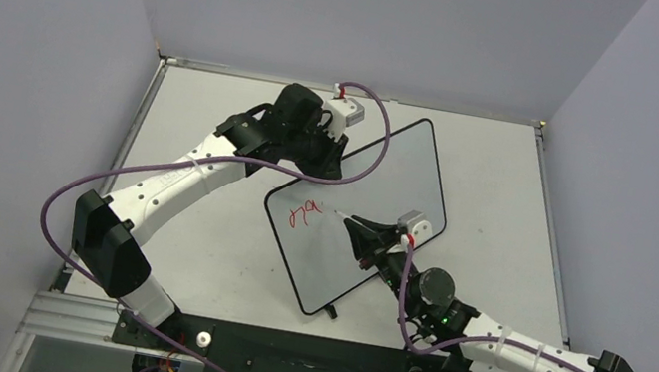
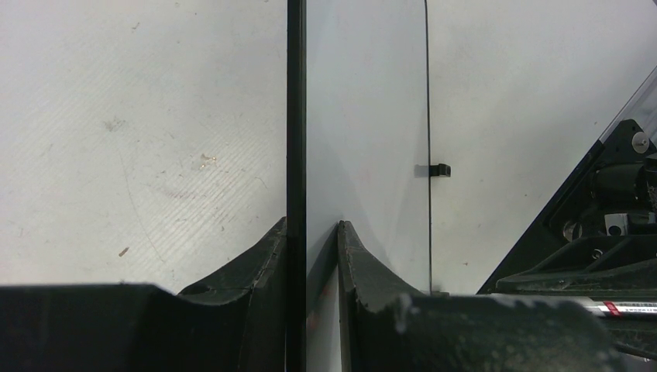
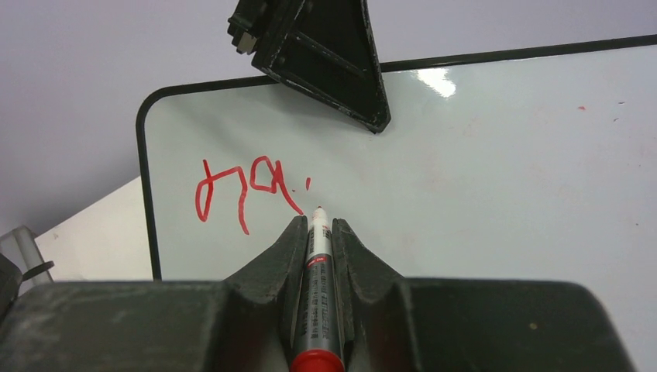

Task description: Write a sentence on the whiteboard

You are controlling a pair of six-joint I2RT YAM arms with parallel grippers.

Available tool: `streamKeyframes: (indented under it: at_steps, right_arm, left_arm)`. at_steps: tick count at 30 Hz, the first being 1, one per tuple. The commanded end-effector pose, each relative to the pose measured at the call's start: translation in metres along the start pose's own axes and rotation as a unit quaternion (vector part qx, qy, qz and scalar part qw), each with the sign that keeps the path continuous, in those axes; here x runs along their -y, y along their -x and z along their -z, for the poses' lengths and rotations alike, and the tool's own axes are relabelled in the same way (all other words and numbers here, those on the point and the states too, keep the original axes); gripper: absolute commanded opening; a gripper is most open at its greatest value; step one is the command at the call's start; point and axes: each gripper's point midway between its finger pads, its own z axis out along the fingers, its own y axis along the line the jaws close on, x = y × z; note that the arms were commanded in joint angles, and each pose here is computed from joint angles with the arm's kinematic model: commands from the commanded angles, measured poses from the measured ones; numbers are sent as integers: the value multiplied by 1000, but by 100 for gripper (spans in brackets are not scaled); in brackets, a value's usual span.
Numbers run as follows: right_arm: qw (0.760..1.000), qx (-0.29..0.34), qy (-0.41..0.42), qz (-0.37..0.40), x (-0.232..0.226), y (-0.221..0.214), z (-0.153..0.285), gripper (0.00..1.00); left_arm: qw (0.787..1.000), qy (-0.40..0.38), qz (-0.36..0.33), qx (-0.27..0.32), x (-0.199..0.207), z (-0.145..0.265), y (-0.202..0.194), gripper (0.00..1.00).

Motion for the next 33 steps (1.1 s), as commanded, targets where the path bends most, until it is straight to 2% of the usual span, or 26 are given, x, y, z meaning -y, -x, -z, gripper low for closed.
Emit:
streamKeyframes:
  at_steps: [1,8,16,27,33]
  right_arm:
    - [1000,9,-11,19,2,16,-5,0]
    - [999,-4,-41,11,6,23,-15,0]
    - [1000,-17,-20,17,-6,29,-29,0]
    - [997,-28,-48,-46,2,30,-41,0]
    - [997,-25,-29,-64,-6,33,-46,0]
  left_arm:
    - [996,69,-56,26,-28,9,15,0]
    - [996,65,-55,22,-27,6,11,0]
    - [996,59,-56,30,-23,8,11,0]
    - [996,63,-57,37,-23,12,12,0]
    - [996,64,-57,40,-23,14,13,0]
